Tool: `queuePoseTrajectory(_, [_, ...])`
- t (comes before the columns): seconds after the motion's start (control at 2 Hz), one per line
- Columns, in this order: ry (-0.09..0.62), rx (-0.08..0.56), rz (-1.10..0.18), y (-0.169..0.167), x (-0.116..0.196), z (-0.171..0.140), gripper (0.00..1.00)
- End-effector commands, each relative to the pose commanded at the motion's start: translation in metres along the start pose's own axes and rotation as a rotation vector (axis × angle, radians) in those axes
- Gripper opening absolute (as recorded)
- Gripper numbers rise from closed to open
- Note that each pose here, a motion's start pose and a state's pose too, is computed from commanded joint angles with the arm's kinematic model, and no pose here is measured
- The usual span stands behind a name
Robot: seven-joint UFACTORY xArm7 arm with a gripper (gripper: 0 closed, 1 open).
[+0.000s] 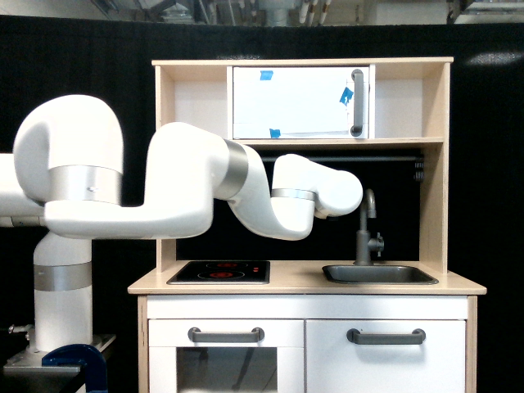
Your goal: Turn on the faucet
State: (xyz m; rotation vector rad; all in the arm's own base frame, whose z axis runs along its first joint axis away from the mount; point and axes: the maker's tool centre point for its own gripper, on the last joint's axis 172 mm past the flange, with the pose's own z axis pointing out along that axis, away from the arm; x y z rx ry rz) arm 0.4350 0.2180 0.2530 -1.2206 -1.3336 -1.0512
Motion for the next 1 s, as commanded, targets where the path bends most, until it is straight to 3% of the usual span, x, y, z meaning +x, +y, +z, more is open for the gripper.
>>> queuePoseTrajectory(0.5, [0.000,0.000,0.000,-0.0471,-0.0187,-0.0613,1.00])
queuePoseTrajectory(1.0, [0.000,0.000,0.000,-0.0556,-0.0194,-0.0653,1.00])
